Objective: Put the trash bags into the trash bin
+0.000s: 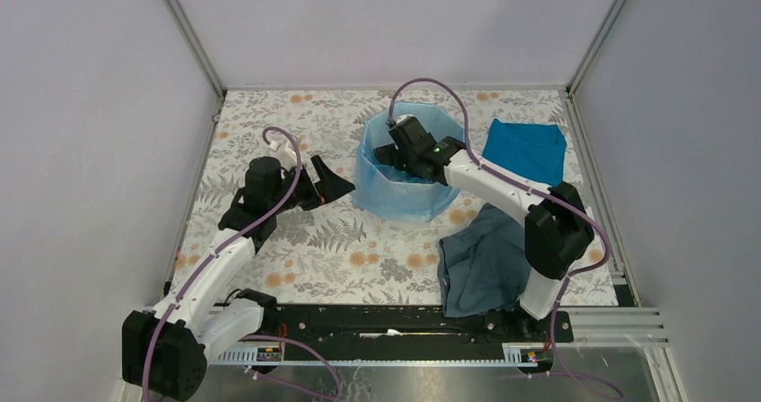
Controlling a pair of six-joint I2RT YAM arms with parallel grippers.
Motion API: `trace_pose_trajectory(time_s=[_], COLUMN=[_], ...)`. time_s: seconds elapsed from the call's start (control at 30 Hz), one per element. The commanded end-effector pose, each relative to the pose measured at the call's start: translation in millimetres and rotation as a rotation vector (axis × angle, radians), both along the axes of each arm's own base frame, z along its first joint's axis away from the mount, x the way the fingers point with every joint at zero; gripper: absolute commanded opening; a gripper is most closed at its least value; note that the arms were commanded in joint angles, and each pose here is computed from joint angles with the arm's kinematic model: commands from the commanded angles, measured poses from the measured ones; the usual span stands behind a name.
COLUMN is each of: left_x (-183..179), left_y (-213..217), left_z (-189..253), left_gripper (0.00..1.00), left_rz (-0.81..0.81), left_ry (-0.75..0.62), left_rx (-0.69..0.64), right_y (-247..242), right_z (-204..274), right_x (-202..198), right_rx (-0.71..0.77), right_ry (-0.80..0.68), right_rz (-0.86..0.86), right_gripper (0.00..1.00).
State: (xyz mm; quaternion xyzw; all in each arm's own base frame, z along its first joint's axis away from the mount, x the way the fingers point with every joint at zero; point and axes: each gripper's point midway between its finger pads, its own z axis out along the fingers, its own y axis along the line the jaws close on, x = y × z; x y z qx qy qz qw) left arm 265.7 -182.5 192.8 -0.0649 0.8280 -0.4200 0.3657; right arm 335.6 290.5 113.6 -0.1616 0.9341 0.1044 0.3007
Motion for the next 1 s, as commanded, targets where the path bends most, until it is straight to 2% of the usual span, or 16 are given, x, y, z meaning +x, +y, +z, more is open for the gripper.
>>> trace_pose_trajectory(time_s=[0.0,0.2,0.3,0.43,0.53,0.77,0.97], left_x=[5,2,0,-1,1,2,1], left_y=[-9,-9,-8,-8,-8,-11,-10], left_z=[25,30,31,32,31,36,36], left_gripper=[0.93,0.93,0.93,0.94,0.94,0.94,0.94], left_rz=[-0.051,-0.064,-0.063,-0.066,-0.065,-0.065,-0.067], left_ry=[-0.071,-0.08,-0.082,-0.085,-0.086,-0.1,-0.102], left_rx=[-0.025,-0.021,-0.015,-0.014,-0.009,-0.019,-0.013], right_y=[-2,-11,-21,-26,-26,-10,0], right_z=[79,103,99,93,85,33,-7], right_x=[3,4,-1,-16,-22,-16,-9], right_rx=[0.076,0.044,-0.016,-0.064,-0.061,-0.079,-0.093], right_ry=[-0.107,-0.134,-0.103,-0.057,-0.053,0.017,0.05], right_rz=[-0.024,-0.039,-0.038,-0.012,0.006,0.041,0.034], right_gripper=[1.0,0.98,0.86,0.63,0.5,0.2,0.11])
